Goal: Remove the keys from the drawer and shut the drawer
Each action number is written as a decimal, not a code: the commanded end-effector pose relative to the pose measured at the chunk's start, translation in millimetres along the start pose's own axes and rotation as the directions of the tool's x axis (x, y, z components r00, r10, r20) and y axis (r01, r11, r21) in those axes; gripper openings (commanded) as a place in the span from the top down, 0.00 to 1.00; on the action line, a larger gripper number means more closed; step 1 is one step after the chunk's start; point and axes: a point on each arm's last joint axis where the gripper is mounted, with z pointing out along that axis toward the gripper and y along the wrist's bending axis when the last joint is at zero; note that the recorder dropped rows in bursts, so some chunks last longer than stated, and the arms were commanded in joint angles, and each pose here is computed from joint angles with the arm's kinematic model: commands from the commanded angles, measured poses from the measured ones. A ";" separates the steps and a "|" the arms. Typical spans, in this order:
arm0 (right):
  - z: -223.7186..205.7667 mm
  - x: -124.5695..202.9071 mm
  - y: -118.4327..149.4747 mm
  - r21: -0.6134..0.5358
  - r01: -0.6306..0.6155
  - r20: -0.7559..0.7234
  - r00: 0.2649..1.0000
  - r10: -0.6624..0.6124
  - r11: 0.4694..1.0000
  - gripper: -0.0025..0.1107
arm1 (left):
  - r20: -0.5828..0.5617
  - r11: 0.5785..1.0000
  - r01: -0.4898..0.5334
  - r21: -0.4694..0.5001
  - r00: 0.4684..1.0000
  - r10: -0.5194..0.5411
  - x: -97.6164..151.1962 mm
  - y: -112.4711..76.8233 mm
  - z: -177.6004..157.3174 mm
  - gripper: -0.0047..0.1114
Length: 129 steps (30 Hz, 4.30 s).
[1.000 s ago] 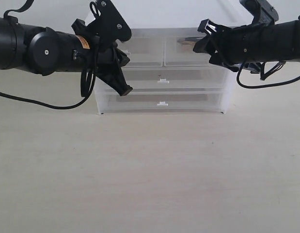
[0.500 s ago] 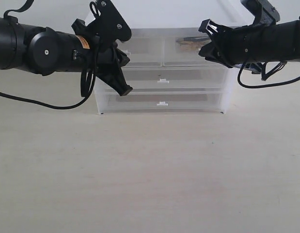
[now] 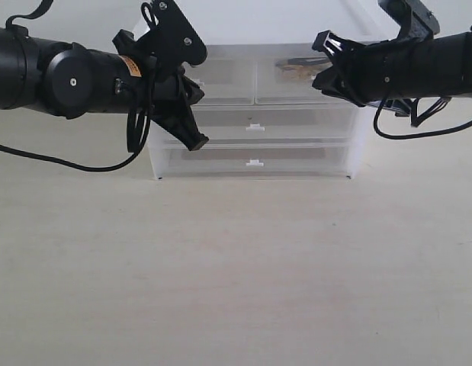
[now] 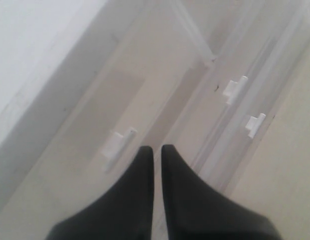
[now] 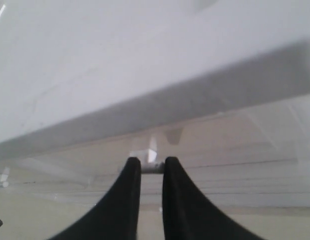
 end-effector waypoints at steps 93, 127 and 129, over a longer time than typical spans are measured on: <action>-56.6 84.4 58.0 0.281 0.728 -0.052 0.663 -0.747 0.626 0.98 | 0.143 0.997 0.001 -0.074 0.990 0.009 -28.6 2.1 25.8 0.92; -49.5 121.3 -8.2 -0.485 -0.607 0.284 0.571 0.770 0.630 0.98 | 0.139 0.997 -0.001 -0.071 0.990 0.011 -28.3 1.8 25.8 0.92; -33.6 127.9 -16.5 -0.458 -0.653 0.228 0.569 0.790 0.603 0.98 | 0.139 0.997 -0.001 -0.071 0.990 0.011 -28.3 1.8 25.8 0.92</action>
